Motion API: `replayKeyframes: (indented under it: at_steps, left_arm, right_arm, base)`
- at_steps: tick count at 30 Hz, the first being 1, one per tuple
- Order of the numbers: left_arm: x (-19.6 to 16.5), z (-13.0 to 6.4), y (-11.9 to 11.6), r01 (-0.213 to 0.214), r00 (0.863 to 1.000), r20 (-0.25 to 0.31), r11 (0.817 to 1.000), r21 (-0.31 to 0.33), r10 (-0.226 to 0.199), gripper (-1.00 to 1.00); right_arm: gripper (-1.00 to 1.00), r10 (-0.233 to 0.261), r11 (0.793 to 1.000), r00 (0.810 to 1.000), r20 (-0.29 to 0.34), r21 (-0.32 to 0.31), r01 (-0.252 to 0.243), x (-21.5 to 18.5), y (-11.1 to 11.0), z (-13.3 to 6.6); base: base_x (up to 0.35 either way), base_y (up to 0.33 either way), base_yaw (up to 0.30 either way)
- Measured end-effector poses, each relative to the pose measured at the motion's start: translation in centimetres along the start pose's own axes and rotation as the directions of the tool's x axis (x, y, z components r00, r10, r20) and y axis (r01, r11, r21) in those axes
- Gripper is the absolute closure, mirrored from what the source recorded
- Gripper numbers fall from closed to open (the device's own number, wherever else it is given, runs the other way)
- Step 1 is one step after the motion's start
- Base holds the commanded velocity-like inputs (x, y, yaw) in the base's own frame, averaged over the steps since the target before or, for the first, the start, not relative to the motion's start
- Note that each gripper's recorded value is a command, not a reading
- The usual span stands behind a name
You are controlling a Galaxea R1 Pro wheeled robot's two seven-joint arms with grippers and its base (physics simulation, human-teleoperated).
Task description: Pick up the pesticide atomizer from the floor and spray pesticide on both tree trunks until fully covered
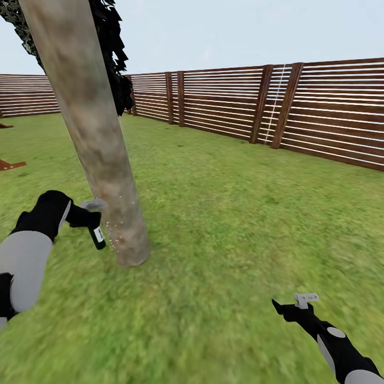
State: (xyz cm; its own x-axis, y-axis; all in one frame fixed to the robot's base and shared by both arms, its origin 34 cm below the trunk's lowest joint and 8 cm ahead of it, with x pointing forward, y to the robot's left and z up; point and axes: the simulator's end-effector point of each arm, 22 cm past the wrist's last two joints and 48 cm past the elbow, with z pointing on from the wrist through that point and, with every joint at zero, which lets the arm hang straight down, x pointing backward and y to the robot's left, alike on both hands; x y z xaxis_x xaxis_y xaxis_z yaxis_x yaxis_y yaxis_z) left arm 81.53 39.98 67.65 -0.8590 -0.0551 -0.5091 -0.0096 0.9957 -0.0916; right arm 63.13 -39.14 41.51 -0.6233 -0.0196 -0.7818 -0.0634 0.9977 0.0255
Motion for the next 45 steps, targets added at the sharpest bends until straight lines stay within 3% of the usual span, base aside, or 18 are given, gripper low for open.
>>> replayKeyframes:
  at_steps: [6,8,12,15,20,24,26,27,28,30,32,35,39,41,43,45]
  left_arm:
    - [3.8,2.2,0.4,0.015,0.996,-0.088,1.000,0.006,-0.014,1.00]
    - [8.1,4.2,0.8,0.014,0.988,-0.156,1.000,-0.001,-0.014,1.00]
    - [10.5,5.2,0.9,0.020,0.981,-0.192,1.000,0.000,-0.020,1.00]
    - [9.9,4.6,2.0,0.025,0.983,-0.184,1.000,-0.019,-0.028,1.00]
    - [4.9,0.7,6.6,0.029,0.993,-0.107,0.994,-0.102,-0.040,1.00]
    - [5.5,0.8,7.3,0.010,0.993,-0.120,0.992,-0.124,-0.025,1.00]
    - [7.4,1.9,7.2,0.008,0.988,-0.150,0.993,-0.121,-0.026,1.00]
    - [10.0,3.5,6.4,0.005,0.983,-0.184,0.995,-0.104,-0.024,1.00]
    - [12.5,5.4,5.1,-0.028,0.978,-0.206,0.996,-0.084,0.010,1.00]
    - [13.6,6.7,3.5,-0.055,0.978,-0.202,0.997,-0.062,0.042,1.00]
    - [14.9,8.1,2.6,-0.066,0.977,-0.209,0.993,-0.094,0.045,1.00]
    - [16.4,9.6,1.9,-0.009,0.978,-0.208,0.990,-0.140,-0.020,1.00]
    - [18.8,12.0,1.8,-0.003,0.986,-0.166,0.984,-0.179,-0.027,1.00]
    - [20.3,12.5,1.5,0.036,0.984,-0.166,0.985,-0.166,-0.064,1.00]
    - [22.3,13.2,1.0,0.105,0.978,-0.166,0.985,-0.137,-0.127,1.00]
    - [22.3,13.7,0.6,0.128,0.983,-0.113,0.985,-0.118,-0.141,1.00]
  right_arm:
    - [-1.00,0.000,1.000,1.000,-0.001,0.000,0.000,0.0,0.0,0.0]
    - [-1.00,0.001,1.000,1.000,-0.001,-0.001,-0.001,0.1,0.0,0.0]
    - [-1.00,0.000,1.000,1.000,0.000,0.000,0.000,0.0,0.0,0.0]
    - [-1.00,0.000,1.000,1.000,0.001,0.000,0.000,-0.1,0.0,0.0]
    - [-1.00,0.000,1.000,1.000,0.003,0.001,0.000,-0.1,-0.1,0.0]
    - [-1.00,0.000,1.000,1.000,0.001,0.000,0.000,-0.1,0.0,0.0]
    - [-1.00,0.000,1.000,1.000,0.001,0.000,0.000,0.0,0.0,0.0]
    - [-1.00,0.000,1.000,1.000,0.001,0.000,0.000,0.0,0.0,0.0]
    - [-1.00,-0.001,1.000,1.000,0.001,0.000,0.001,0.0,0.0,0.0]
    - [-1.00,-0.001,1.000,1.000,0.002,0.000,0.001,-0.1,0.0,0.0]
    - [-1.00,-0.001,1.000,1.000,0.001,0.001,0.001,-0.1,0.0,0.0]
    - [-1.00,-0.001,1.000,1.000,0.002,0.002,0.001,-0.1,-0.1,0.0]
    - [-1.00,-0.001,1.000,1.000,0.002,0.001,0.001,-0.1,-0.1,0.0]
    - [-1.00,-0.001,1.000,1.000,0.002,0.002,0.001,-0.1,-0.1,0.0]
    - [-1.00,-0.001,1.000,1.000,0.002,0.002,0.001,-0.1,-0.1,0.0]
    - [-1.00,-0.001,1.000,1.000,0.003,0.003,0.001,-0.1,-0.2,0.0]
  base:
    - [0.000,0.000,0.000]
    - [0.000,0.000,0.000]
    - [0.000,0.000,0.000]
    - [0.000,0.000,0.000]
    - [0.000,0.000,0.000]
    - [0.000,0.000,0.000]
    - [0.000,0.000,0.000]
    - [0.000,0.000,0.000]
    - [0.000,0.000,0.000]
    - [0.000,0.000,0.000]
    - [0.000,0.000,0.000]
    - [0.000,0.000,0.066]
    - [0.000,0.000,0.246]
    - [0.000,0.000,0.269]
    - [0.000,0.000,0.236]
    - [0.003,0.000,0.078]
